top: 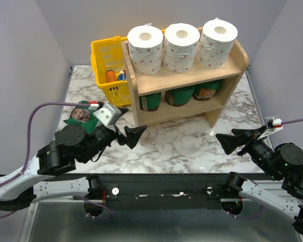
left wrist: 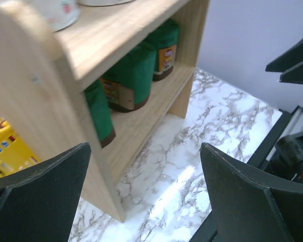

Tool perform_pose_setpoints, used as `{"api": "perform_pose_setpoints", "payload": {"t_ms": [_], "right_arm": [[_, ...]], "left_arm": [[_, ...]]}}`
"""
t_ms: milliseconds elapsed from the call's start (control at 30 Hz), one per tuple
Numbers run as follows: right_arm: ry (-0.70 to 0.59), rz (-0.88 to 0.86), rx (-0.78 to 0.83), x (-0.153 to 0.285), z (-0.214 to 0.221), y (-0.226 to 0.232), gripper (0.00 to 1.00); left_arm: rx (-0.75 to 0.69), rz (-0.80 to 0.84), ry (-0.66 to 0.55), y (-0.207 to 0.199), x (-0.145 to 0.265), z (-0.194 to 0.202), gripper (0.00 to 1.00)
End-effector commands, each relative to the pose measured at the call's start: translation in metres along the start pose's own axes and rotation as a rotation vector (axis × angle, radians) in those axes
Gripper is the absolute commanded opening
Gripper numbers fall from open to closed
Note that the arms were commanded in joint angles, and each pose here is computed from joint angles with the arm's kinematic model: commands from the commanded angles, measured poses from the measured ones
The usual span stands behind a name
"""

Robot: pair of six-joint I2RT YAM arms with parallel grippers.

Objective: Place and organize the paper towels onto the shelf

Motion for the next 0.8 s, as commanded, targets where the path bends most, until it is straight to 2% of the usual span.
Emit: {"api": "perform_pose_setpoints", "payload": {"t_ms": [0,267,767], "right_arm": [[-0.037,0.022,-0.02,0.004,-0.008,-0.005,1.0],[-0.042,0.02,-0.019,-0.001,-0.016,0.0,1.0],[-0.055,-0.007,-0.007,0.002,-0.021,0.004,1.0]], "left_arm": [[0.087,-0.113,-0.034,0.028,0.027,0.005,0.99],[0.141,-0.135,-0.078,0.04,0.048,0.004,0.99],[0.149,-0.132,-0.08,0.041,0.048,0.013,0.99]]}}
Point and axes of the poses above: each gripper's point midway between its finger pads, its own x axis back along the fingers, its own y axis along the line the jaws close on, z = x × y, the point moved 2 cm from there along x, back along the fingers, and after that the axes turned 8 degrees about x, right-handed, at the moved point
